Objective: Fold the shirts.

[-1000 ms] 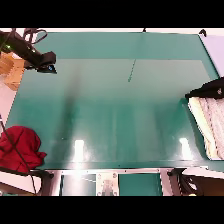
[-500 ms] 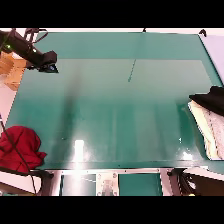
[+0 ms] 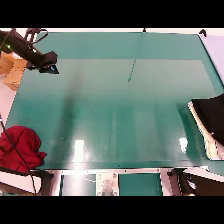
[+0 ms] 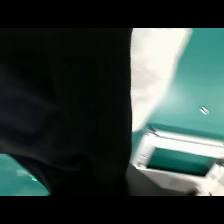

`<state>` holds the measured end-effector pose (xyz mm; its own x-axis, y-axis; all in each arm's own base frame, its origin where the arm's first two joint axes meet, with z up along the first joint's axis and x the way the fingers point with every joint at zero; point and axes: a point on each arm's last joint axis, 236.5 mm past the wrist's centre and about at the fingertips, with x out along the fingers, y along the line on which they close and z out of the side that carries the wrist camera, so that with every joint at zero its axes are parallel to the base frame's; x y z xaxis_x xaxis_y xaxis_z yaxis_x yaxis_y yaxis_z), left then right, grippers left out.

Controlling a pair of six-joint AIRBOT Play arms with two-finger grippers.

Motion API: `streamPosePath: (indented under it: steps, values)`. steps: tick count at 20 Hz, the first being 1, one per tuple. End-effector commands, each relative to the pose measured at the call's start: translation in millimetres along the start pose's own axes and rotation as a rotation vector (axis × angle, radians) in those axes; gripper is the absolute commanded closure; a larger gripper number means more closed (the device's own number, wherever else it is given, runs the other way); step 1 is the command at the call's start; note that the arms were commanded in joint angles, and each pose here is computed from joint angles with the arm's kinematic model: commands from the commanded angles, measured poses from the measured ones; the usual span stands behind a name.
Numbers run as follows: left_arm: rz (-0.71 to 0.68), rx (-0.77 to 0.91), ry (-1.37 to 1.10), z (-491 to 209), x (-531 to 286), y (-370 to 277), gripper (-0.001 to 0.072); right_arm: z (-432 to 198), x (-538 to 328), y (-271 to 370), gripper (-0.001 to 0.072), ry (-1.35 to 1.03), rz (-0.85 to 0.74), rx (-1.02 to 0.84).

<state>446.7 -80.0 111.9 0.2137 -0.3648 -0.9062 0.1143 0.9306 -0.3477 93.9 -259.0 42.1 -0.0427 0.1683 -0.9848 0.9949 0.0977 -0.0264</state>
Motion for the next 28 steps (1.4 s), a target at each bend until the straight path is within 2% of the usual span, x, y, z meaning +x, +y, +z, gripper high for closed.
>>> streamPosePath:
  steps: [1,4,6,7,8,9,12,14,17,19,23,26,28]
  values:
    - [-0.001,0.005,0.001,-0.5,-0.2,-0.7,0.0681,-11.7,29.3,-20.3,0.0098,0.070,-0.089,0.022]
    - [-0.002,0.005,0.002,-0.7,-0.3,-0.8,0.0681,-0.5,11.9,-3.8,0.0099,0.017,-0.034,0.005]
    - [-0.002,0.013,-0.004,0.7,-0.3,-0.7,0.0681,9.7,-17.6,32.7,0.0103,-0.063,0.083,-0.044]
    - [-0.002,0.020,-0.011,2.3,-0.4,-0.8,0.0681,14.3,-36.0,58.9,0.0127,-0.117,0.163,-0.087]
    - [-0.004,0.032,-0.014,3.1,-0.4,-1.3,0.0681,15.8,-58.2,92.7,0.0360,-0.176,0.260,-0.147]
    - [-0.005,0.031,-0.013,2.9,-0.6,-1.5,0.0682,11.0,-81.5,131.5,0.0671,-0.231,0.366,-0.240]
    - [-0.030,0.025,-0.008,1.5,-0.7,-7.8,0.0682,-37.2,-124.5,226.9,0.0694,-0.315,0.561,-0.520]
    - [-0.067,-0.005,0.006,-9.4,-1.3,-19.5,0.0682,-89.5,-119.8,266.8,0.0696,-0.324,0.566,-0.727]
    - [-0.078,-0.001,0.006,-52.6,7.7,-39.2,0.0682,-175.1,-82.2,290.8,0.0696,-0.298,0.532,-0.978]
    - [-0.084,-0.002,0.003,-95.3,18.6,-49.6,0.0682,-230.5,-40.0,282.5,0.0696,-0.246,0.505,-1.123]
    - [-0.100,-0.048,0.012,-179.4,26.7,-53.2,0.0682,-310.2,45.4,237.5,0.0696,-0.150,0.476,-1.299]
    - [-0.102,-0.038,-0.014,-202.7,17.7,-54.3,0.0681,-340.1,76.2,220.2,0.0695,-0.122,0.474,-1.397]
    - [-0.105,-0.044,-0.012,-205.1,15.6,-55.5,0.0681,-355.8,91.3,189.9,0.0694,-0.006,0.390,-1.437]
